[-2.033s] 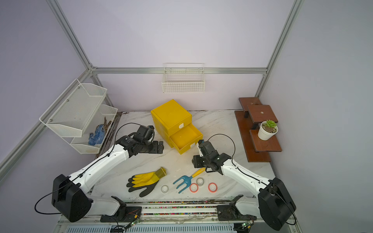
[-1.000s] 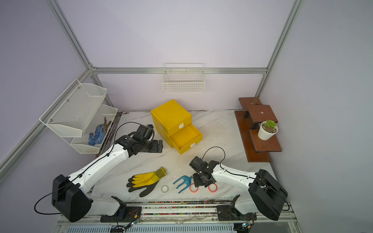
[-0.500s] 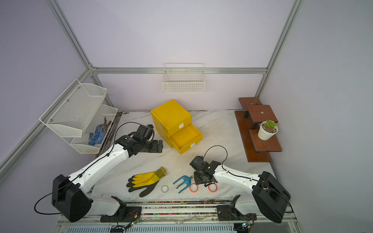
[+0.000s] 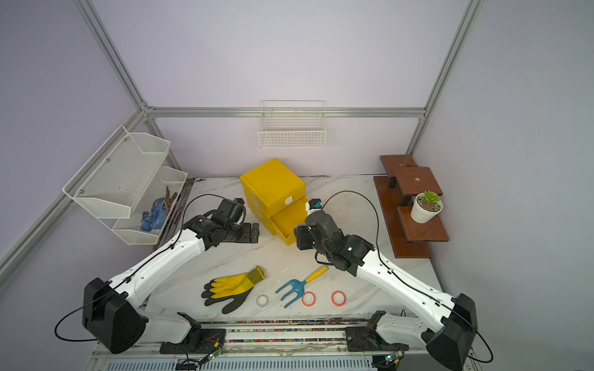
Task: Place the transparent tape into the drawer according to color
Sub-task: Pick up the tape at the center of the board, then place the tape in the drawer, then pick up the tape at the center of the board, then place the tape in the drawer.
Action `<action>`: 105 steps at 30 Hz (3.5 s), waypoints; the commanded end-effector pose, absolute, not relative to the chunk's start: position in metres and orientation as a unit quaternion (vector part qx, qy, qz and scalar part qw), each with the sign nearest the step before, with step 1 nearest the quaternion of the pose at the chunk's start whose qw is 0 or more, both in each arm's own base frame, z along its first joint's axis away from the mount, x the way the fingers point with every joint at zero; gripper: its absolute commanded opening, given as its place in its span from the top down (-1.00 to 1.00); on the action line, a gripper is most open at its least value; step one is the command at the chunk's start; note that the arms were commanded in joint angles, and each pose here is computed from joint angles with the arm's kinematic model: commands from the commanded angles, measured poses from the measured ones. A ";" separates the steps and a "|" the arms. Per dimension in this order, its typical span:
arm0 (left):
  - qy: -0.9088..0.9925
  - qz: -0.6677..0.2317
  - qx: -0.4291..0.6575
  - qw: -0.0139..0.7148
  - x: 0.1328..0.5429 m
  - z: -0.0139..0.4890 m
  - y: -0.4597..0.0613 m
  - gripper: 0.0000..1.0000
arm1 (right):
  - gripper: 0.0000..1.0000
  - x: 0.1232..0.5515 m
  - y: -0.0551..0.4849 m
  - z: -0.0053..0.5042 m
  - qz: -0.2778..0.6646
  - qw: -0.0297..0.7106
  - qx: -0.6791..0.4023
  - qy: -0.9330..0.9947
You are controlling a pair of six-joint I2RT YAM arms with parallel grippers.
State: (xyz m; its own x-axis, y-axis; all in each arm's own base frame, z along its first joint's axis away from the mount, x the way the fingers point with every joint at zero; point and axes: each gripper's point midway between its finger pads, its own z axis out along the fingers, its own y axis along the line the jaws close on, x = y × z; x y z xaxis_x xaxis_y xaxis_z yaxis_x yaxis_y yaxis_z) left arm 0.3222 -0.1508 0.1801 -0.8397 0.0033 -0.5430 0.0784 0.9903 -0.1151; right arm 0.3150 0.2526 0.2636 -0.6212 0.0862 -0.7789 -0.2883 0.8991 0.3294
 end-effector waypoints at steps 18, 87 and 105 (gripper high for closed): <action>0.961 -0.096 0.042 0.256 0.300 0.172 -0.159 -1.00 | -0.29 0.408 0.278 0.207 0.171 0.406 -0.050 0.896; 0.959 0.025 0.281 0.005 0.140 0.028 -0.217 0.31 | -0.29 0.352 0.186 0.228 0.173 0.448 0.033 0.876; 0.934 -0.068 0.214 0.279 0.256 0.236 -0.249 0.46 | -0.29 0.349 0.176 0.234 0.185 0.456 0.071 0.868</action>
State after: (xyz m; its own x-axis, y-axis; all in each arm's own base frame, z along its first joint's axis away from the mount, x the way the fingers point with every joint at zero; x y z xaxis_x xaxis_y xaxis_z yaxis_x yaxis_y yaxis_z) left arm 0.2305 -0.2605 0.2048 -0.7934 0.3869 -0.4699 0.4659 0.8828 -0.0599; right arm 0.3510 0.1857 0.2353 -0.5860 0.2620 -0.7668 -0.0829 0.9219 0.3784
